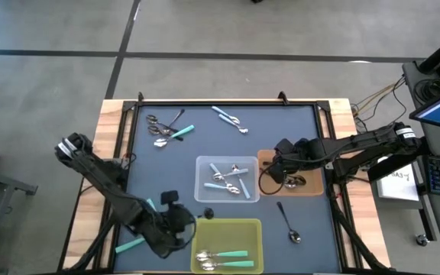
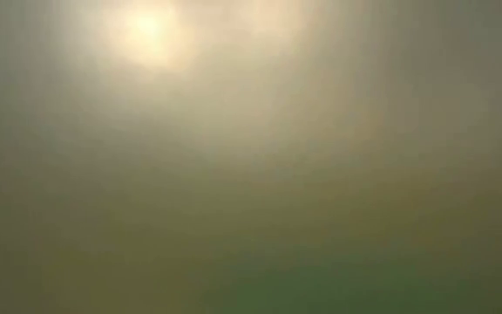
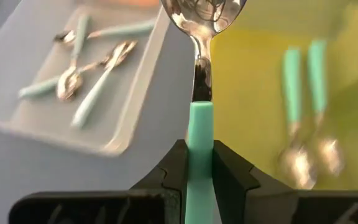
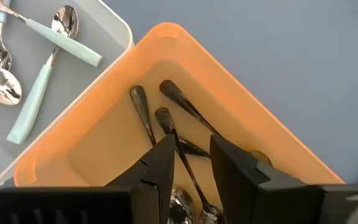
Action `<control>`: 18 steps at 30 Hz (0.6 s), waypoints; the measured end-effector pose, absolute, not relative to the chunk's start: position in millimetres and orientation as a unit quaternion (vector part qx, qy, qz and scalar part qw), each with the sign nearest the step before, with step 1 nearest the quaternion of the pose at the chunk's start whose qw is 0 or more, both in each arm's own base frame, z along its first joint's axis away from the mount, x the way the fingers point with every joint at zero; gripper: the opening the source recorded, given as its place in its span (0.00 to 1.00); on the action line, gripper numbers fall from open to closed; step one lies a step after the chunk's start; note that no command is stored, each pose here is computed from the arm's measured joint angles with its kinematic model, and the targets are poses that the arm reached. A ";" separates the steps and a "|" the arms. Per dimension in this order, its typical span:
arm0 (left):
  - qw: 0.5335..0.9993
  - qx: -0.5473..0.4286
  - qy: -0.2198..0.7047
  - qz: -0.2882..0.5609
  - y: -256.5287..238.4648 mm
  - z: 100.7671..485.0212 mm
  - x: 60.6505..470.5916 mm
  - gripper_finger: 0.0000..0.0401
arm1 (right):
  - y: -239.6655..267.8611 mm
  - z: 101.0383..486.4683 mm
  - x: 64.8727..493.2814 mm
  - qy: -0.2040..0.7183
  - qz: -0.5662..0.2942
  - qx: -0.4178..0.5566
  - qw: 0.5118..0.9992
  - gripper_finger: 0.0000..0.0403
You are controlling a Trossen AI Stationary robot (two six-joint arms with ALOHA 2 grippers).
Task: Sort silverware by color (type)
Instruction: Put the light green spoon into the yellow bin
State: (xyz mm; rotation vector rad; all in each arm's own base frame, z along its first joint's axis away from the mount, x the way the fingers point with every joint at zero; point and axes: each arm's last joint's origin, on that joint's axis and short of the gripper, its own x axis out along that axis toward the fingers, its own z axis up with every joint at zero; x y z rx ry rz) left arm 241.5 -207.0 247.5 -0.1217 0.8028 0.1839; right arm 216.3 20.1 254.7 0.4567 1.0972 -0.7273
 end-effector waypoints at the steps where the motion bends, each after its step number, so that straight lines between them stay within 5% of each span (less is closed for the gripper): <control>1: 0.919 -0.064 0.380 0.083 -210.2 250.1 248.2 0.08 | 20.1 254.7 216.2 0.505 -0.335 0.210 0.767 0.24; 11: 0.927 -0.050 0.371 0.015 -259.9 267.8 316.0 0.08 | 19.9 254.4 214.7 0.511 -0.337 0.207 0.763 0.24; 18: 0.890 -0.048 0.445 0.084 -278.3 260.3 345.2 0.16 | 19.7 254.0 213.1 0.528 -0.323 0.179 0.765 0.24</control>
